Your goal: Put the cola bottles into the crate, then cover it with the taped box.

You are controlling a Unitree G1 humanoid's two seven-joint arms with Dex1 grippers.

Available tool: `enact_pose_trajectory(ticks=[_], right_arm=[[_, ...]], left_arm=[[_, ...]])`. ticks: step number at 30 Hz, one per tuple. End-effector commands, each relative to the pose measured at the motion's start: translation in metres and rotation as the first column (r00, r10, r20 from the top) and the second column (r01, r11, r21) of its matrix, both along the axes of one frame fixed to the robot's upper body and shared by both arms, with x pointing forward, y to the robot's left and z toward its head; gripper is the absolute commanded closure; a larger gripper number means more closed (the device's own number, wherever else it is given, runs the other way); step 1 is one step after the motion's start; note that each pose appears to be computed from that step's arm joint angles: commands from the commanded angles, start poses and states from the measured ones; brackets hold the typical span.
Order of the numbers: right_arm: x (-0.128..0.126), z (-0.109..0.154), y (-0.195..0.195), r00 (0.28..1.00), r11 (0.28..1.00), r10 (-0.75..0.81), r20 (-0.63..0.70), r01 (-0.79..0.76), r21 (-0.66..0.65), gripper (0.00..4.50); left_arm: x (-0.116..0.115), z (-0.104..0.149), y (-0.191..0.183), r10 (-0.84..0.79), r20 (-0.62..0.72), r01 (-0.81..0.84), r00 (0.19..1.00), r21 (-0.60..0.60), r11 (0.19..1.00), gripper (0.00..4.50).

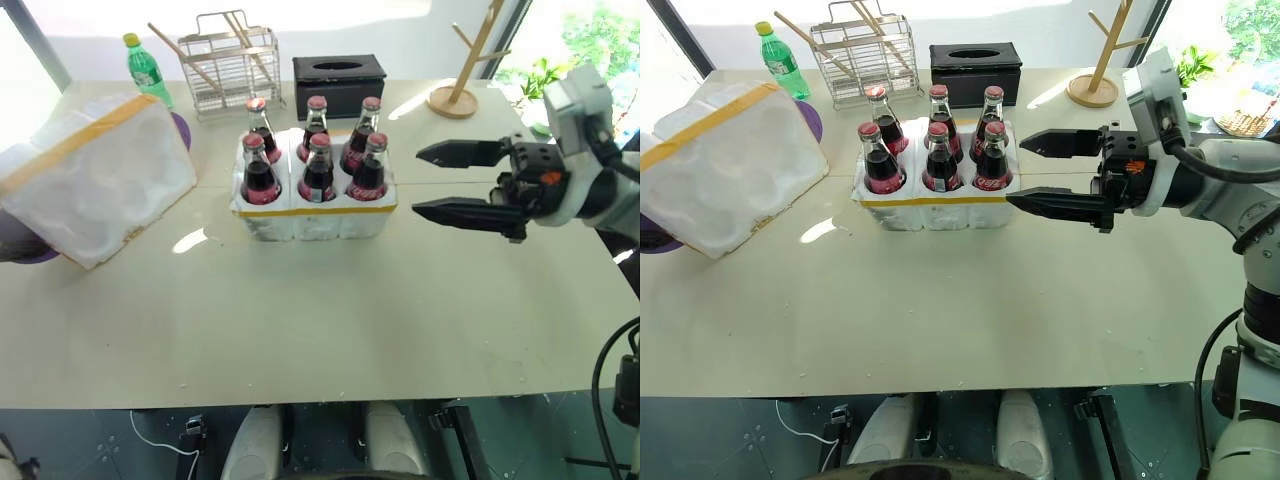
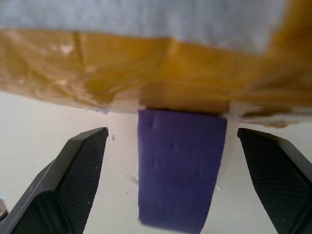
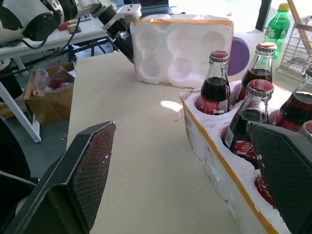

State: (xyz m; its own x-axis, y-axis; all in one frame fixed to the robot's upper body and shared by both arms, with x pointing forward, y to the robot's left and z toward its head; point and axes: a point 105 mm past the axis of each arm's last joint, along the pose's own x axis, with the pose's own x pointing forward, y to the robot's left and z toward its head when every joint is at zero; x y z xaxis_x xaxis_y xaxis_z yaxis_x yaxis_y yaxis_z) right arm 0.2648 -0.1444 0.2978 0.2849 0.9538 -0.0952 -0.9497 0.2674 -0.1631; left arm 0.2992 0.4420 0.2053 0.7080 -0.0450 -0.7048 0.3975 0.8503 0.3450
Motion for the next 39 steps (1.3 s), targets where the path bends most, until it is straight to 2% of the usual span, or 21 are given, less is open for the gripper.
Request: enact_pose_trajectory(ticks=[1,3,7,11,14,19,22,26,29,33,35,39], right_arm=[[-0.009,0.014,-0.003,0.998,1.0,0.005,0.065,-0.005,-0.011,0.0],[-0.01,0.014,-0.004,0.999,1.0,0.011,0.05,-0.011,-0.012,0.0],[-0.01,0.012,-0.006,1.0,1.0,0.013,0.005,-0.013,-0.009,0.0],[-0.007,0.009,-0.004,0.998,0.999,-0.014,0.058,0.016,-0.03,0.0],[-0.006,0.005,-0.005,0.998,0.999,-0.023,0.058,0.025,-0.04,0.0],[-0.009,-0.006,-0.013,0.999,0.997,-0.033,-0.01,0.032,-0.065,0.0],[-0.007,-0.006,-0.017,0.997,0.994,-0.07,0.035,0.073,-0.076,0.0],[-0.003,-0.005,-0.022,0.992,0.99,-0.116,0.054,0.12,-0.069,0.0],[-0.005,-0.006,-0.025,0.992,0.989,-0.122,0.042,0.125,-0.074,0.0],[-0.009,-0.012,-0.032,0.992,0.987,-0.128,0.017,0.129,-0.092,0.0],[-0.01,-0.013,-0.036,0.99,0.986,-0.143,0.005,0.143,-0.081,0.0],[-0.01,-0.012,-0.039,0.985,0.984,-0.175,-0.003,0.174,-0.043,0.0]], left_arm=[[0.0,0.002,0.0,0.007,-0.007,-0.007,1.0,0.0,1.0,1.22],[0.002,0.001,-0.002,0.003,-0.007,-0.003,1.0,-0.003,1.0,2.33],[0.004,-0.001,-0.004,-0.007,-0.013,0.007,1.0,-0.003,1.0,4.12],[0.005,-0.003,-0.004,-0.014,-0.003,0.014,1.0,0.006,1.0,4.16],[0.008,0.004,-0.001,-0.014,0.056,0.012,0.998,0.039,0.999,4.16],[0.03,0.042,0.001,-0.007,0.314,-0.046,0.95,0.159,0.986,4.16],[0.047,0.07,-0.018,-0.12,0.452,0.013,0.884,0.233,0.972,4.16],[0.065,0.102,-0.063,-0.304,0.587,0.133,0.75,0.317,0.939,4.16],[0.071,0.139,-0.114,-0.449,0.693,0.185,0.564,0.425,0.886,4.16],[0.065,0.179,-0.178,-0.603,0.74,0.144,0.298,0.59,0.795,4.16],[0.065,0.185,-0.205,-0.664,0.709,0.113,0.236,0.659,0.744,4.16],[0.071,0.172,-0.24,-0.79,0.576,0.048,0.212,0.801,0.597,4.16]])
